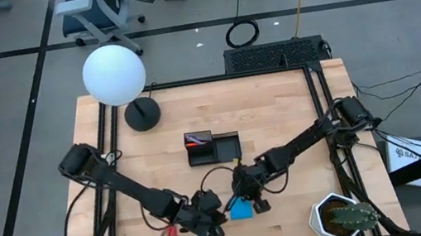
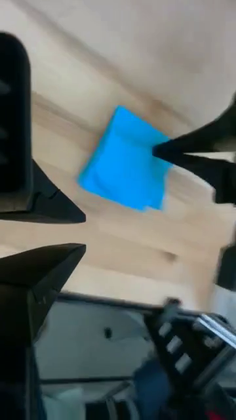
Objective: Pick and place office supplies into organizer
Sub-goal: Put the blue sticky note into the desk organizer
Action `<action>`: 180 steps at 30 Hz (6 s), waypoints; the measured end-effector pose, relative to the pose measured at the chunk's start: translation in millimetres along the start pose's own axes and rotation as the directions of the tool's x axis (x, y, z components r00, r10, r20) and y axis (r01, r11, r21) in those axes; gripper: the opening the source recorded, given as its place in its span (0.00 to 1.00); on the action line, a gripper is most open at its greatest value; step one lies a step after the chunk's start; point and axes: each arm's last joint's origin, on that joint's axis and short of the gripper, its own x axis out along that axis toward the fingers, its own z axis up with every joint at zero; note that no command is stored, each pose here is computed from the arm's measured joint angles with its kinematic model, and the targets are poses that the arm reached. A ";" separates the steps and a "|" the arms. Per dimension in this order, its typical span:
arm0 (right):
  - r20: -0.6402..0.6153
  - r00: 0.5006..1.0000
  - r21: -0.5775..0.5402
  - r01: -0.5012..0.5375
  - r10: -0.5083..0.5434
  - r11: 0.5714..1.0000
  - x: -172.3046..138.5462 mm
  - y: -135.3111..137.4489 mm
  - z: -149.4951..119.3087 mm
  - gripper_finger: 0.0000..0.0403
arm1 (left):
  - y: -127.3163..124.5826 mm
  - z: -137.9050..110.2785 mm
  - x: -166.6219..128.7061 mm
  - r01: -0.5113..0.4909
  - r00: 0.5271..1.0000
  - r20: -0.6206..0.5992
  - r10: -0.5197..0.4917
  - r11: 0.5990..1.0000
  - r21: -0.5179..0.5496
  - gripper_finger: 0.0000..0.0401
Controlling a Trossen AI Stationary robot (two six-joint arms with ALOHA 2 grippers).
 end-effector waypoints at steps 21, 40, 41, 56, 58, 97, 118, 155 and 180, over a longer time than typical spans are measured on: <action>0.135 0.986 0.082 0.085 -0.096 0.993 -83.6 -22.4 19.1 0.00 | 17.8 45.3 -87.1 -0.190 0.974 0.142 0.177 0.978 0.084 0.14; 0.161 0.983 0.081 0.076 -0.088 0.994 -95.4 -32.2 21.0 0.28 | 33.4 54.1 -84.1 -0.242 0.967 0.113 0.226 0.958 0.153 0.14; 0.155 0.984 0.079 0.076 -0.088 0.994 -95.1 -31.4 20.5 0.32 | 35.9 55.0 -83.1 -0.249 0.966 0.113 0.234 0.957 0.148 0.14; 0.049 0.976 0.032 0.212 -0.214 0.977 -63.2 -11.7 -22.6 0.65 | 50.5 67.8 -79.1 -0.273 0.960 0.106 0.260 0.954 0.122 0.14; 0.054 0.975 0.027 0.215 -0.216 0.976 -58.4 -12.1 -25.7 0.64 | 50.4 67.7 -79.1 -0.272 0.960 0.106 0.260 0.954 0.123 0.14; 0.001 0.999 0.166 0.041 -0.042 0.985 31.4 -27.6 -46.5 0.29 | 54.3 65.1 -70.2 -0.174 0.984 -0.032 0.178 0.980 0.098 0.14; 0.000 0.998 0.262 -0.060 0.062 0.963 19.1 -30.8 -41.8 0.39 | 85.7 -8.9 -10.1 0.058 0.996 -0.064 -0.067 0.989 -0.133 0.14; 0.136 0.986 0.885 -0.164 0.097 0.436 -40.9 -30.6 -32.0 0.43 | 105.8 3.8 37.2 0.127 0.989 0.085 -0.117 0.984 -0.124 0.14; 0.269 0.962 0.949 -0.258 -0.038 0.182 -29.0 -25.4 -55.0 0.42 | 115.2 6.3 38.7 0.109 0.994 0.019 -0.110 0.993 0.045 0.14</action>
